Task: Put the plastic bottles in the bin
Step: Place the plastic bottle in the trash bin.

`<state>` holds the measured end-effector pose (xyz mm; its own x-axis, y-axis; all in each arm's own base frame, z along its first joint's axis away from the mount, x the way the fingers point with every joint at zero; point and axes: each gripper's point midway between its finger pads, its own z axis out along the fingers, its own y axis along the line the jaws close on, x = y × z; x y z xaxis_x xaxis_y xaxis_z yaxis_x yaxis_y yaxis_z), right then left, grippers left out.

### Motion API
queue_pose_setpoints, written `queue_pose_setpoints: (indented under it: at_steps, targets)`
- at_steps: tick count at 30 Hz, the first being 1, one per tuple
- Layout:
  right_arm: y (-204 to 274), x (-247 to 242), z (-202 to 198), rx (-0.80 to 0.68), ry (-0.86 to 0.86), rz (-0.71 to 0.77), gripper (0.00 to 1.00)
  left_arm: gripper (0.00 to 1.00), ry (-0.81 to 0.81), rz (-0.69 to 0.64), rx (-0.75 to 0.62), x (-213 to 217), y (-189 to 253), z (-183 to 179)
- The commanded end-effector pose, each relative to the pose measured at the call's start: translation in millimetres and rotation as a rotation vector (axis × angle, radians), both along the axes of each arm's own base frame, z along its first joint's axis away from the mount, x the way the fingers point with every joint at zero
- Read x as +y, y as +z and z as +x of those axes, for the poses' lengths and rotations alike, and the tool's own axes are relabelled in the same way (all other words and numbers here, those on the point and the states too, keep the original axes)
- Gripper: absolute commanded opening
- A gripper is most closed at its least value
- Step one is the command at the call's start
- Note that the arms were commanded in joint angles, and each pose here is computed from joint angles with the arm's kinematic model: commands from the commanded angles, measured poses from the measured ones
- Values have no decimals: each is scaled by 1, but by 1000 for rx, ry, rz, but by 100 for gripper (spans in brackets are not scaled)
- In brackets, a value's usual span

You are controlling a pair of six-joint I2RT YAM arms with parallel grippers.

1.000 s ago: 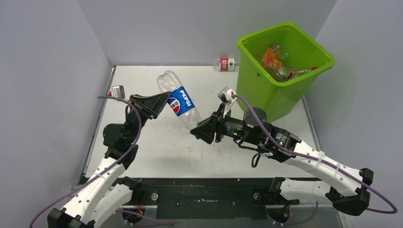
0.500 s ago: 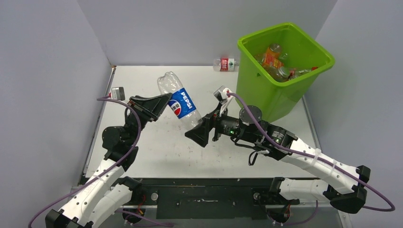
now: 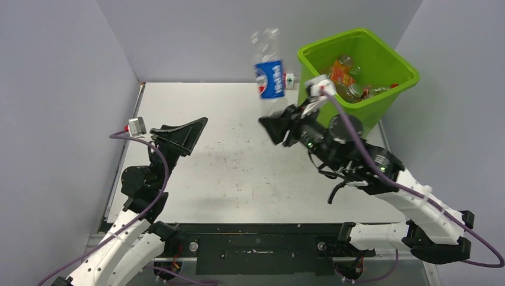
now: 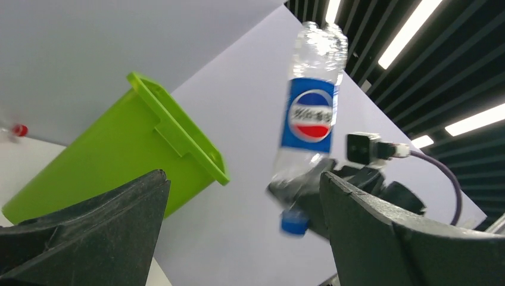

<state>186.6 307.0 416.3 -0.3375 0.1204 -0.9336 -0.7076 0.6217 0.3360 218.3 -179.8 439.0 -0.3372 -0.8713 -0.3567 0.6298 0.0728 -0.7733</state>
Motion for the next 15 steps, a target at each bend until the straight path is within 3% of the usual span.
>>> queue_pose_setpoints:
  at_steps: [1,3,6,15]
  targets:
    - [97,-139,56,-224,-686,-34,5,96,184,25,21,25,-3,12]
    - [111,-182,64,-268,-926,-105,5,96,203,39,52,26,-11,18]
    - [124,-219,71,-311,-1121,-172,5,96,188,46,90,21,-26,24]
    - [105,-292,175,-278,-1365,-218,5,96,185,101,150,18,-52,28]
